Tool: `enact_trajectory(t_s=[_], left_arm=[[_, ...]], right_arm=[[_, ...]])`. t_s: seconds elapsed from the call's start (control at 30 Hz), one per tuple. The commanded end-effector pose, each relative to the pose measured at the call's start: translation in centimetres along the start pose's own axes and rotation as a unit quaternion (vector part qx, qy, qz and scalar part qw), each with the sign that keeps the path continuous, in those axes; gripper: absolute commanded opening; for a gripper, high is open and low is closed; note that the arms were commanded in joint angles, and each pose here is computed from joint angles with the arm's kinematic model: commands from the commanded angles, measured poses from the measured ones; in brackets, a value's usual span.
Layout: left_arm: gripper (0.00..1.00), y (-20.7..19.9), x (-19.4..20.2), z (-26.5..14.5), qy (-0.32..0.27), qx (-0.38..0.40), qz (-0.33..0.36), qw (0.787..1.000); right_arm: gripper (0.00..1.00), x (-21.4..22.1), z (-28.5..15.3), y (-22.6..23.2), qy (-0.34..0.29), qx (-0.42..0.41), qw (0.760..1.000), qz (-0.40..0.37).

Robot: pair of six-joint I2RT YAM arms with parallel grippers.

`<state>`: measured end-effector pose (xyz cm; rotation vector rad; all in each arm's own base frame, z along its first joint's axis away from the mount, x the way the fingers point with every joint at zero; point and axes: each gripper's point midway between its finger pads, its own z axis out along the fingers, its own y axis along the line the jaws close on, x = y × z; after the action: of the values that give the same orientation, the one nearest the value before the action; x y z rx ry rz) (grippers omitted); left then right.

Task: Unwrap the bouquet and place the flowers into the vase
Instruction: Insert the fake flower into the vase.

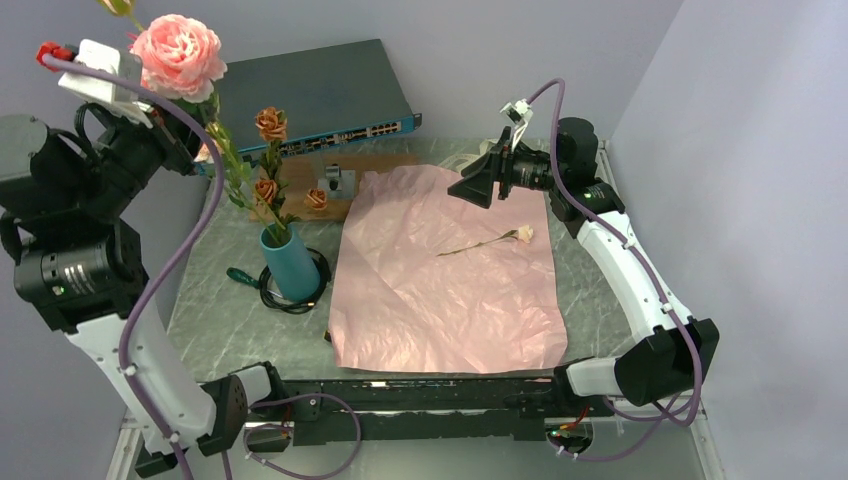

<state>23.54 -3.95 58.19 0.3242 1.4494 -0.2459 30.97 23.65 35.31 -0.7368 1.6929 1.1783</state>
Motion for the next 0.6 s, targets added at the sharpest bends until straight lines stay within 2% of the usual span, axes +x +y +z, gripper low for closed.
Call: enact_trajectory(t_s=[0.0, 0.37, 0.57], left_arm=[[0.00, 3.0, 0.8, 0.8, 0.013, -0.061, -0.008, 0.998], [0.00, 4.7, 7.4, 2.6, 0.068, -0.059, -0.023, 0.996], [0.00, 4.8, 12.3, 3.1, 0.094, -0.062, -0.084, 0.990]], right_arm=[[0.81, -1.1, -0.5, 0.3, -0.014, 0.007, 0.999, -0.035], [0.81, -1.1, -0.5, -0.4, -0.009, 0.016, 0.999, -0.033], [0.81, -1.0, -0.2, -0.8, -0.007, 0.015, 0.999, -0.028]])
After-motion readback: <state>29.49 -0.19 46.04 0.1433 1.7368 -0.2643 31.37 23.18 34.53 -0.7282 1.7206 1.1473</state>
